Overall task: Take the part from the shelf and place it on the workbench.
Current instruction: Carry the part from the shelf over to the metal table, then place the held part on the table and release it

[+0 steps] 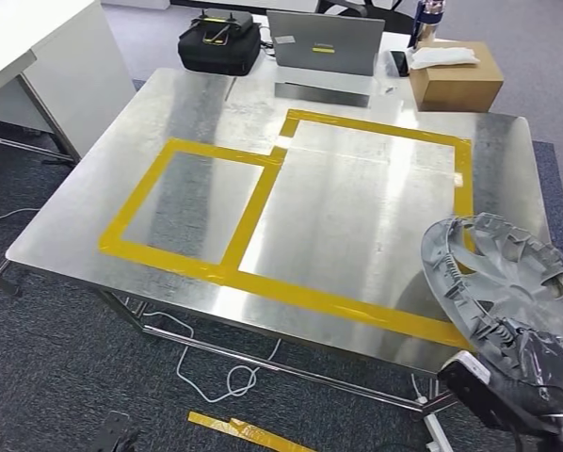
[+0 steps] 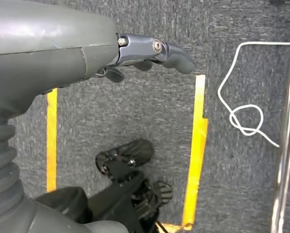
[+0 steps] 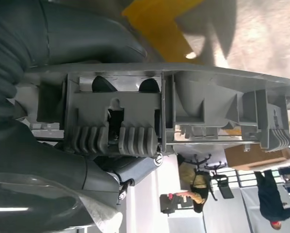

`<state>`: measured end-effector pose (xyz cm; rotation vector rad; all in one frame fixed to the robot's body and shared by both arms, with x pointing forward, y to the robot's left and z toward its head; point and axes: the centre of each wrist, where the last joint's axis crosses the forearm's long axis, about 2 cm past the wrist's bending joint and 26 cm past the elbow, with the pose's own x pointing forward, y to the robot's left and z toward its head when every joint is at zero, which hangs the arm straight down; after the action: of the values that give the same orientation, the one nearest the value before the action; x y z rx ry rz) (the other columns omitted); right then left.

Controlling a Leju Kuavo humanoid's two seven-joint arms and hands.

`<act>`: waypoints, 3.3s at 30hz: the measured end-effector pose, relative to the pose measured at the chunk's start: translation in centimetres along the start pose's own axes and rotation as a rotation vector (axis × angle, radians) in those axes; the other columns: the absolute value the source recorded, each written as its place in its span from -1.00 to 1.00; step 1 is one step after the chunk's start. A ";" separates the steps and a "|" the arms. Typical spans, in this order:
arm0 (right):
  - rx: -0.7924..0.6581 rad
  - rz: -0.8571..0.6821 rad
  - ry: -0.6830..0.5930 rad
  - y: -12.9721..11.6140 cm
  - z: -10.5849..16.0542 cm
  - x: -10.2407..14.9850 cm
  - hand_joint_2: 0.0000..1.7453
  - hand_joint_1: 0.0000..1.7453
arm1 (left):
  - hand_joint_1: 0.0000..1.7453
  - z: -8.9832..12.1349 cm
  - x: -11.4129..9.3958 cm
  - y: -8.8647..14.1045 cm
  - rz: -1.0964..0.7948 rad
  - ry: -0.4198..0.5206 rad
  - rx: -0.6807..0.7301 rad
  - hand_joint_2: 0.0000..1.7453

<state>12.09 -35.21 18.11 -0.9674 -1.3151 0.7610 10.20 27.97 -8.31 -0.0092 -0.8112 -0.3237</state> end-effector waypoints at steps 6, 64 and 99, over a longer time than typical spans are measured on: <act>0.026 0.089 0.019 0.0 -2.5 -1.2 1.00 1.00 | -1.00 -0.3 -0.3 0.2 -0.018 0.020 -0.023 1.00; 0.156 0.427 -0.525 5.8 -11.1 2.8 1.00 1.00 | -1.00 -2.8 2.7 -0.8 -0.209 0.023 -0.120 1.00; 0.028 0.285 -0.441 5.9 -9.8 -0.4 1.00 -1.00 | -1.00 -2.8 2.8 -1.0 -0.224 0.031 -0.093 -1.00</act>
<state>22.13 -34.51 12.69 -1.0121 -1.5546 1.2624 13.75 25.87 -8.36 0.0002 -0.7676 -0.5718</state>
